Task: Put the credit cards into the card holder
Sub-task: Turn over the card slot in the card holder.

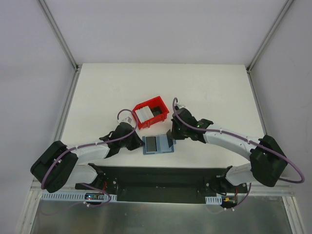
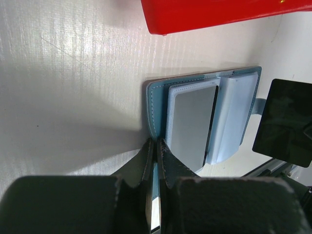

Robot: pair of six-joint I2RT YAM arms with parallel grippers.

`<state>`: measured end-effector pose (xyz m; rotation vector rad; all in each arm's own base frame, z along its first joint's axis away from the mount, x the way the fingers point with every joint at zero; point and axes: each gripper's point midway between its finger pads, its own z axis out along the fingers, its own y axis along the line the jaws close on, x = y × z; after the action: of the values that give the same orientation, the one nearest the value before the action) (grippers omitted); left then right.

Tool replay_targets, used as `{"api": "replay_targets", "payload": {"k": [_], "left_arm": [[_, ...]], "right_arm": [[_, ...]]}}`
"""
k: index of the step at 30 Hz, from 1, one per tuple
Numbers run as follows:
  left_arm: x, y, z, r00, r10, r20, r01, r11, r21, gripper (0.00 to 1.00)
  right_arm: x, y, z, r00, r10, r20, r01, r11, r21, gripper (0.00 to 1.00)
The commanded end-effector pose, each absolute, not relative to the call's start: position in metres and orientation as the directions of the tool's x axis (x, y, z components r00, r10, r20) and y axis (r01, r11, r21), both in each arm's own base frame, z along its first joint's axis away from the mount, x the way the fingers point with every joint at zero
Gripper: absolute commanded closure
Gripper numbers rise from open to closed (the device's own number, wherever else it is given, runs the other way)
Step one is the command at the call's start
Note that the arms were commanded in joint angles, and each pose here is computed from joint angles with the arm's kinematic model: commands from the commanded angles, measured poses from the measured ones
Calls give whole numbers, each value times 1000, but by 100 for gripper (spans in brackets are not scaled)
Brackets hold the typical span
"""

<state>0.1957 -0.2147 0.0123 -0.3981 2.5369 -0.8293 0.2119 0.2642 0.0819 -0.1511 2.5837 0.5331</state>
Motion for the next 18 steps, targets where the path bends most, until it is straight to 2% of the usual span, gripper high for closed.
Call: {"api": "replay_targets", "payload": {"k": [1,18], "left_arm": [[168,-191,-18,-898,-356,-258,-188,842,-506,100],[170,-194,-17,-902,-350,-253,-182,840,-511,100]], "right_arm": [[214,257,74,-877,-4,-480,-169,939,300,100],[208,274,46,-901,-39,-431,-178,941,287,100]]}}
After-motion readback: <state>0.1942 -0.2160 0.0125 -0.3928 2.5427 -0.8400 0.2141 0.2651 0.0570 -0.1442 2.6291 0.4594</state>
